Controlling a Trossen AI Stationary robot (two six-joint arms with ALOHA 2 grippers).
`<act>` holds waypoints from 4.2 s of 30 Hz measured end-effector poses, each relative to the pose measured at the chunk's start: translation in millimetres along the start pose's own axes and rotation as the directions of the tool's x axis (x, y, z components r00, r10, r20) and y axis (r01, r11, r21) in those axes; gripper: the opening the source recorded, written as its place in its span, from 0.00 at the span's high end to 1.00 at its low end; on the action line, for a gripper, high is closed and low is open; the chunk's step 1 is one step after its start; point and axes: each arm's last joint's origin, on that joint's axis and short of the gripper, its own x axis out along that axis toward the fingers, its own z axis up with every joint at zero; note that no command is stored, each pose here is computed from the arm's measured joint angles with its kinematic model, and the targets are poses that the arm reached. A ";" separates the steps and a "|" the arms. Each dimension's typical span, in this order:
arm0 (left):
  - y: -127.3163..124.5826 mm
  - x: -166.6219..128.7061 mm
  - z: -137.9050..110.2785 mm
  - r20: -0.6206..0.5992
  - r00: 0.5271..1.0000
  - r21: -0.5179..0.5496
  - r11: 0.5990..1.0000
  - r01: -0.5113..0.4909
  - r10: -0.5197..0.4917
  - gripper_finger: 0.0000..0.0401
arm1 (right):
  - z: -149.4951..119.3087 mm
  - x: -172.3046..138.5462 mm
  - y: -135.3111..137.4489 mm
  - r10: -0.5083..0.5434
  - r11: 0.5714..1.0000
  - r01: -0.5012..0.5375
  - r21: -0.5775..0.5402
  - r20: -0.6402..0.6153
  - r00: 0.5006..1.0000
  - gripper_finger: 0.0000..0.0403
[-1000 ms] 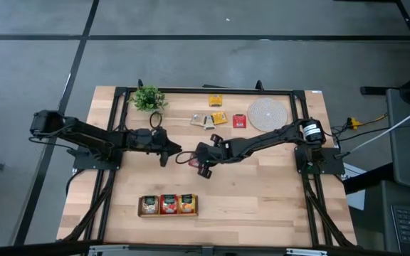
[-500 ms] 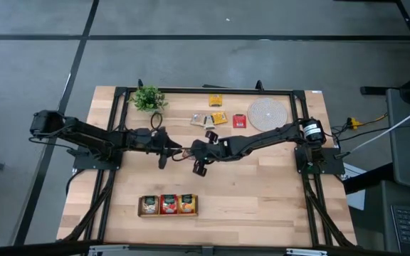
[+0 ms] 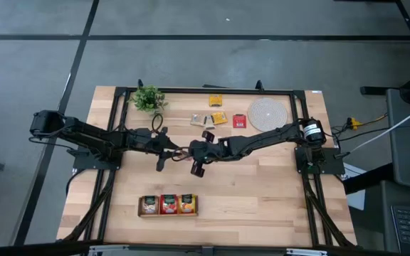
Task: Pick & Place Tea
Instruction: Put the red tea bag into the middle section of the wooden organizer
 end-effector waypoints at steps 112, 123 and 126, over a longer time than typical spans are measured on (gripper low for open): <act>-187.8 -47.2 -74.9 0.079 0.992 -0.606 0.795 -0.027 0.094 0.86 | -22.5 -40.6 36.3 -0.133 0.941 0.163 0.297 -0.117 0.984 0.70; -182.3 -45.7 -71.3 0.126 0.975 -0.543 0.835 -0.085 0.181 0.78 | -22.9 -40.7 36.7 -0.135 0.957 0.160 0.243 -0.117 0.984 0.70; -171.9 -36.6 -61.9 0.104 0.971 -0.560 0.820 -0.121 0.214 0.78 | -22.6 -40.8 35.8 -0.164 0.961 0.183 0.205 -0.105 0.981 0.70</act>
